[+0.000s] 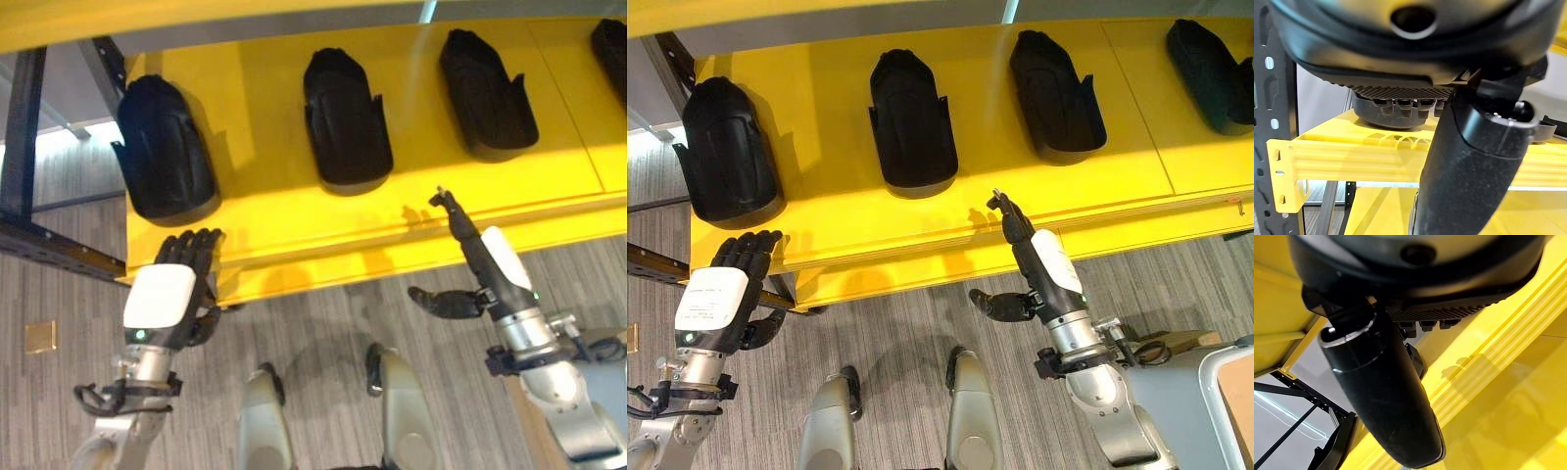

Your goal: Move parts from the plastic box to the shelf.

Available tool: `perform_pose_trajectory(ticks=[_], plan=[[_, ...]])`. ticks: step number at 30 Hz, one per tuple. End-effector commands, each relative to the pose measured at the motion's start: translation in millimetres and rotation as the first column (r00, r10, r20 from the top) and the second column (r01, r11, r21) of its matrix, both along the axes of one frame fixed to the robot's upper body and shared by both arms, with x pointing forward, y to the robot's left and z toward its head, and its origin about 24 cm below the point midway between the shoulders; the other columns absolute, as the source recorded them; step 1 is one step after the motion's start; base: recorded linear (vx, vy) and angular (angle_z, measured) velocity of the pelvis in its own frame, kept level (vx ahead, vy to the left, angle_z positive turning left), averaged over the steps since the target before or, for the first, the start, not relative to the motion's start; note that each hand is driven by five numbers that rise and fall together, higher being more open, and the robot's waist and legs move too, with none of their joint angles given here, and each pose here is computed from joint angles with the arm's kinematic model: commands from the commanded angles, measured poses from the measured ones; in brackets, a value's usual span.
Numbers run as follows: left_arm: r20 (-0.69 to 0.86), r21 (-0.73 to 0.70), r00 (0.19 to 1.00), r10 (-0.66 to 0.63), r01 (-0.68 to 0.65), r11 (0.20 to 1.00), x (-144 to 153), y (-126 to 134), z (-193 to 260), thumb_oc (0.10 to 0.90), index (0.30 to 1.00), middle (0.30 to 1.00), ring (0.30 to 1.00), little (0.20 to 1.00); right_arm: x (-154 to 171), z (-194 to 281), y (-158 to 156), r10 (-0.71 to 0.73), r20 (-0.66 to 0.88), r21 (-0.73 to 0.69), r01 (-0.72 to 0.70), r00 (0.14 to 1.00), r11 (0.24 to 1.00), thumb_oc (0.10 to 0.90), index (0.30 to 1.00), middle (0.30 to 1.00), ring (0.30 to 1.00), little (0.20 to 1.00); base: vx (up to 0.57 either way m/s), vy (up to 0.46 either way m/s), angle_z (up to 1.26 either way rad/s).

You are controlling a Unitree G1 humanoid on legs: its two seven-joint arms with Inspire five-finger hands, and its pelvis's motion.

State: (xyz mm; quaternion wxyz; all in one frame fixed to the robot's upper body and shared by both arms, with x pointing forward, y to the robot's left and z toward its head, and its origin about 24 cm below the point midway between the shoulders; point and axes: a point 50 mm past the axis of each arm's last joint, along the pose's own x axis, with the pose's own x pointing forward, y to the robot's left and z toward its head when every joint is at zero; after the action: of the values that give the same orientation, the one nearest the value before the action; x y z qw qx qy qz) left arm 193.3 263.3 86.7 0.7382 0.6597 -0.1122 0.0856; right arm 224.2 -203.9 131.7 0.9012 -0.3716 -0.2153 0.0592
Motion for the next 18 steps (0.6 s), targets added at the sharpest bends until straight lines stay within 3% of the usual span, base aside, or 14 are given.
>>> perform_pose_trajectory(ticks=[1, 9, 18], plan=[[0.057, 0.024, 0.998, -0.022, 0.021, 0.999, -2, 4, 14, 0.9, 1.0, 1.0, 1.0, 1.0, 0, 35, 11, 0.049, 0.216, 0.035, -0.058, 0.975, 0.998, 0.9, 1.0, 1.0, 1.0, 1.0, 0.0, 0.0, 0.0], [0.026, 0.004, 0.998, 0.048, -0.048, 0.999, 3, 14, 2, 0.9, 1.0, 1.0, 1.0, 1.0, 1, 34, 10, 0.046, 0.209, 0.039, -0.055, 0.977, 0.998, 0.9, 1.0, 1.0, 1.0, 1.0, 0.0, 0.0, 0.0], [0.032, 0.078, 0.992, 0.125, -0.128, 0.989, 23, 24, -3, 0.9, 1.0, 1.0, 1.0, 1.0, 3, 33, 11, 0.042, 0.206, 0.043, -0.052, 0.978, 0.998, 0.9, 1.0, 1.0, 1.0, 1.0, 0.0, 0.0, 0.0]])
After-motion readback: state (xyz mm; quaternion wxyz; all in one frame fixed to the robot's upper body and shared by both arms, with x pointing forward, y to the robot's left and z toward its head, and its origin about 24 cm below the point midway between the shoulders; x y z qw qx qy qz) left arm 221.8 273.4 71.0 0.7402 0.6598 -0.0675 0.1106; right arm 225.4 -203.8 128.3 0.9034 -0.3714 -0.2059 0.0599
